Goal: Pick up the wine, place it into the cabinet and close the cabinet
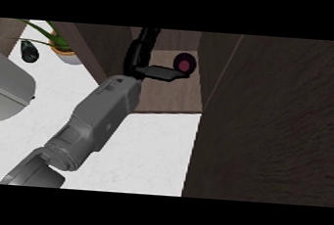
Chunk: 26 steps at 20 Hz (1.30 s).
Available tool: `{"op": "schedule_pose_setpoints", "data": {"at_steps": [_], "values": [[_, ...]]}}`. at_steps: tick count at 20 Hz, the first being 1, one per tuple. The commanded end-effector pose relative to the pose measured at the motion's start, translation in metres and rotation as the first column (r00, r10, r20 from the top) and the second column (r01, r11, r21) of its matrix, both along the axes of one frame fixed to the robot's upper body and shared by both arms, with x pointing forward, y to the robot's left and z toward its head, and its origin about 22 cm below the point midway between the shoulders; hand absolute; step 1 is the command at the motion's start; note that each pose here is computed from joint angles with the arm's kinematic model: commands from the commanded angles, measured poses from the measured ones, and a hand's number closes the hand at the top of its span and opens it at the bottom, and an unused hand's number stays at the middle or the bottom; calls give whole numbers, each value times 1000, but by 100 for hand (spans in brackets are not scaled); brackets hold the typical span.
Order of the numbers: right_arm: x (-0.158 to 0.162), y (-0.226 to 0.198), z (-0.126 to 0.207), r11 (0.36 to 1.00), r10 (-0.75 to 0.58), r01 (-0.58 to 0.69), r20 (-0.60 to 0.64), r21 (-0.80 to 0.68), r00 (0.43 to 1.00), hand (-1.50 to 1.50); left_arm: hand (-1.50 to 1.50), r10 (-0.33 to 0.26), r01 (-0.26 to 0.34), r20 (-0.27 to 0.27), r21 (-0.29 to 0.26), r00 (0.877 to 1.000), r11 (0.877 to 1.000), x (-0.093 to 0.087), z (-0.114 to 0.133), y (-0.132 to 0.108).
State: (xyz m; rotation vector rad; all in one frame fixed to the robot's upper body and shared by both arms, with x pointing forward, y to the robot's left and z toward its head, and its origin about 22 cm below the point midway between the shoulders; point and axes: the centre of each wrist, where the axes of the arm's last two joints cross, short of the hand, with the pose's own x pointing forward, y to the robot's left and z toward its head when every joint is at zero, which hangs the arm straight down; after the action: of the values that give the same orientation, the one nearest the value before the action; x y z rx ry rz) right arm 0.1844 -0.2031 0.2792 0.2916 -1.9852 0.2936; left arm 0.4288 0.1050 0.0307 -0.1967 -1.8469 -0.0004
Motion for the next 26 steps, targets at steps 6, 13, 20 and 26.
{"op": "schedule_pose_setpoints", "data": {"at_steps": [6, 13, 20, 26], "values": [[-23, -5, 1, 999, -51, 51, -4, 3, 999, -150, -150, -103, 103, 31, -15, 994, 995, 0, 16, -12], [-23, -5, 9, 998, -68, 68, -33, -8, 997, -150, -150, -208, 210, 46, -32, 977, 977, -28, 34, -49], [-22, -3, 6, 998, -57, 57, -12, -20, 998, -150, -150, -238, 241, 47, -61, 970, 969, -86, 52, -81], [-22, -7, 12, 998, -51, 52, 11, -30, 999, -150, -150, -202, 208, 67, -112, 977, 972, -140, 54, -86]]}}
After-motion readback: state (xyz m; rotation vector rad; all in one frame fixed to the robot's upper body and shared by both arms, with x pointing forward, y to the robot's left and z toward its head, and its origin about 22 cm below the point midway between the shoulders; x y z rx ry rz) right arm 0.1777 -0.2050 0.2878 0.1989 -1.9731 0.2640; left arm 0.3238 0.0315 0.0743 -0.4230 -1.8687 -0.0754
